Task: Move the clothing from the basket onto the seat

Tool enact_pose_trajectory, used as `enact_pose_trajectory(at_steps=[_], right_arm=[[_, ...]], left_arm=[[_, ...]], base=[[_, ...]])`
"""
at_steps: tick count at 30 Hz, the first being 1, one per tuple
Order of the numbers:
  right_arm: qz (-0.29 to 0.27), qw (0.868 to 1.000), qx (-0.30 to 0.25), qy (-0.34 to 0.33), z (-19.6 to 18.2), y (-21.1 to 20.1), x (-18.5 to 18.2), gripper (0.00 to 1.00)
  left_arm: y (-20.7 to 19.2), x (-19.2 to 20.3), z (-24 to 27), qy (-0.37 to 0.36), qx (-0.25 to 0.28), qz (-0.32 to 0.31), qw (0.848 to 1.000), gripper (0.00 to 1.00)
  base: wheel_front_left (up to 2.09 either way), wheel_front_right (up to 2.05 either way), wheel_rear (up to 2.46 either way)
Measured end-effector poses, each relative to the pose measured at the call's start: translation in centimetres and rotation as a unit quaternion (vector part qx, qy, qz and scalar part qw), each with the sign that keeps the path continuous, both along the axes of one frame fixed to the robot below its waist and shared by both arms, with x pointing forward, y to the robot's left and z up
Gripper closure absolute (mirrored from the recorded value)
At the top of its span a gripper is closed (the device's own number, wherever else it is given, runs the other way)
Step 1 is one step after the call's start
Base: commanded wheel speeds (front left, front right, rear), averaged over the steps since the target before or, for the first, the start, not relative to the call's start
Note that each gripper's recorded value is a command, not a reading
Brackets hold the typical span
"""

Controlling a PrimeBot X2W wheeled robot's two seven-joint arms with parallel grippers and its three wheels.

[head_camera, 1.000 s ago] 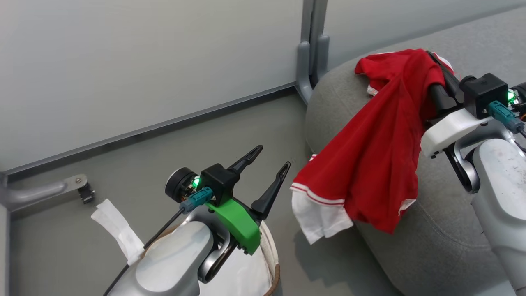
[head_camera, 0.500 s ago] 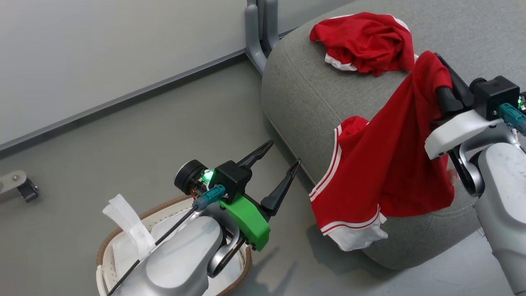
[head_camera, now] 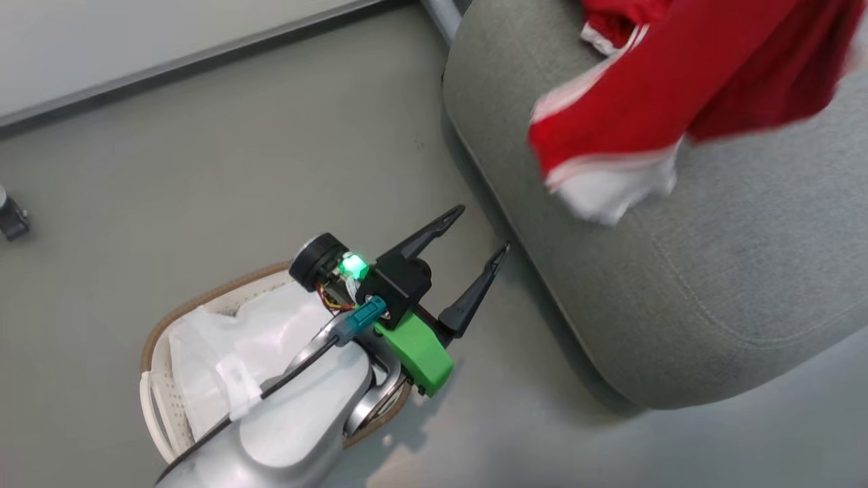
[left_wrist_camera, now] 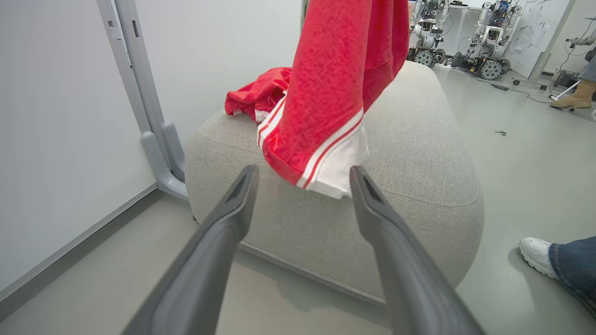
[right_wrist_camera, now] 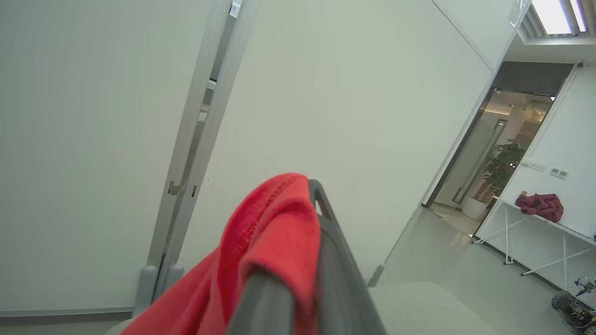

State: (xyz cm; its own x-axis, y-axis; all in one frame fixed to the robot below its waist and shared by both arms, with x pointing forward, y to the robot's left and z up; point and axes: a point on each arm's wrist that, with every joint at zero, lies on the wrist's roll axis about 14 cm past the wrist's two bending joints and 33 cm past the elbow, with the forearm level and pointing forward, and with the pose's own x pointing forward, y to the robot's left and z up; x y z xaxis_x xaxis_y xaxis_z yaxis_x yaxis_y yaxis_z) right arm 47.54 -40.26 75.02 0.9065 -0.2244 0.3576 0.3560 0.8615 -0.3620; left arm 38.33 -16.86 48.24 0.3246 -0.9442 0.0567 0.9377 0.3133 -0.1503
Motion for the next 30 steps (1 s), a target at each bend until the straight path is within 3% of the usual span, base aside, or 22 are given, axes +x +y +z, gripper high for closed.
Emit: enact_pose_trajectory(at_steps=[6,11,15,24,30], right_arm=[[-0.073,0.997,-0.034,-0.015,5.3,-4.3,1.9,1.0],[-0.108,0.993,-0.037,0.007,4.1,-6.2,4.4,1.0],[-0.12,0.992,-0.003,0.033,-0.5,-7.5,6.8,1.0],[-0.111,0.977,0.064,0.171,-19.4,-6.2,10.6,1.0],[-0.107,0.963,0.087,0.231,-26.5,-4.8,10.6,1.0]], left_arm=[[1.2,2.1,-0.8,-0.005,-0.005,0.022,1.0,0.0],[2.5,3.3,-2.9,0.006,0.008,0.035,0.999,0.0],[3.5,4.2,-4.5,0.016,0.016,0.044,0.999,0.0],[5.6,5.6,-8.3,0.041,0.045,0.062,0.996,0.0],[6.3,5.8,-9.9,0.056,0.057,0.067,0.995,0.0]], base=[[0.0,0.0,0.0],[0.0,0.0,0.0],[0.0,0.0,0.0],[0.0,0.0,0.0],[0.0,0.0,0.0]])
